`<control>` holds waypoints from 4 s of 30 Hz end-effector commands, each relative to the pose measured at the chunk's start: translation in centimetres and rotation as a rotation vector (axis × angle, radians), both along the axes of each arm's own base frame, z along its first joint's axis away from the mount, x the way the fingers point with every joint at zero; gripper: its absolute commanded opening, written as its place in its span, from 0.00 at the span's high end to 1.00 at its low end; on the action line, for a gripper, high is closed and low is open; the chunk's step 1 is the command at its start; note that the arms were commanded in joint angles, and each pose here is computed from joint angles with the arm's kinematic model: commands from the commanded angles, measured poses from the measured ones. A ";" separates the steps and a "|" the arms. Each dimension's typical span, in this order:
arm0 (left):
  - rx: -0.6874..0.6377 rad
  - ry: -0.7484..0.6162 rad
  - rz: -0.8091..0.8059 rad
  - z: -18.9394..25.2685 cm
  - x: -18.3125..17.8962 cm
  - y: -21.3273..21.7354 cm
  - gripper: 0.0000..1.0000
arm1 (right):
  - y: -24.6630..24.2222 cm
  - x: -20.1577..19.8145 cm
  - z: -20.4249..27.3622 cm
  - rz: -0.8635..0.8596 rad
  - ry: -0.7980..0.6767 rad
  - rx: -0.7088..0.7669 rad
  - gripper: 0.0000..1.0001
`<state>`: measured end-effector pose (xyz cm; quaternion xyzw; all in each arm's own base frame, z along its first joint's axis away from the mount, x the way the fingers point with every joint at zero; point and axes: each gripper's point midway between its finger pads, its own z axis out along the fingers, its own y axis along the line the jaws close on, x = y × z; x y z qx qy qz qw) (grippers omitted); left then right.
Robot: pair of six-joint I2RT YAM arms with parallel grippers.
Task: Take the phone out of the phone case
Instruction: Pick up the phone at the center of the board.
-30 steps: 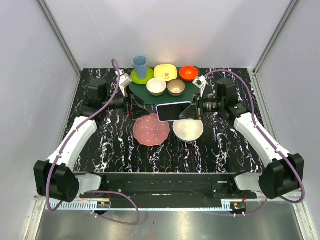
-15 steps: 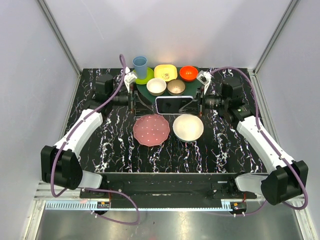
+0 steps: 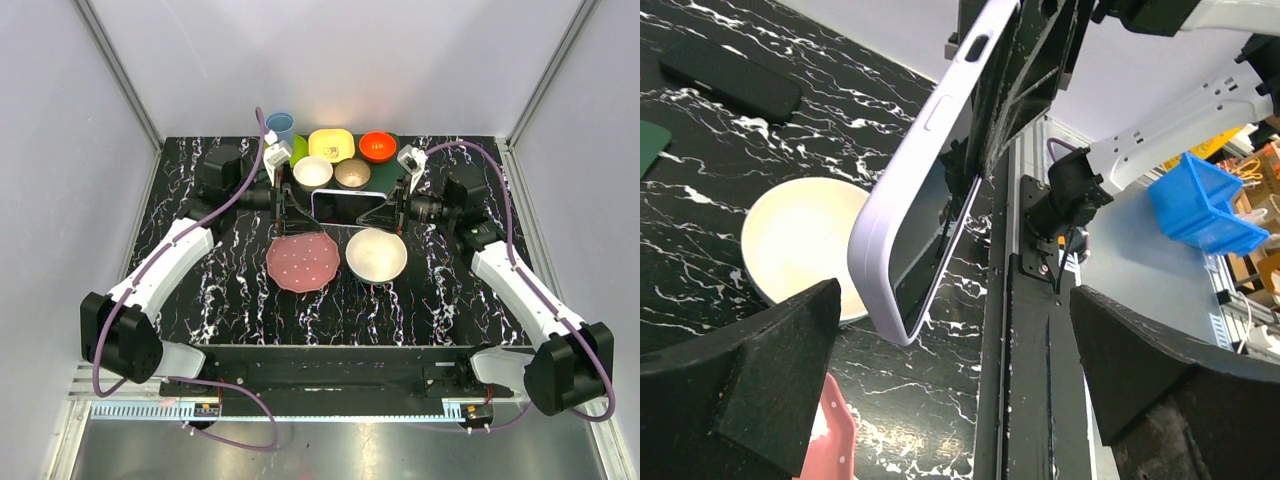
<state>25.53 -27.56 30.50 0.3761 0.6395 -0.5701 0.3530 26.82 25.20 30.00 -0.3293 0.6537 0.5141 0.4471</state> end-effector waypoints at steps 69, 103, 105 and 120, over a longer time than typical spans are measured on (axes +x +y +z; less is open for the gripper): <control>-0.207 -0.086 0.029 4.4 2.1 -0.4 0.01 | -1.9 -1.0 8.4 -0.034 -0.231 0.125 1.00; -0.231 0.018 -0.073 3.0 0.8 -3.1 0.01 | -1.8 1.5 5.5 -0.093 -0.147 0.130 1.00; -0.229 0.020 -0.085 2.9 0.6 -3.3 0.01 | -1.8 1.5 5.3 -0.090 -0.138 0.130 1.00; -0.222 0.031 -0.098 2.6 0.4 -3.7 0.01 | -0.3 1.7 3.3 -0.056 -0.119 0.083 1.00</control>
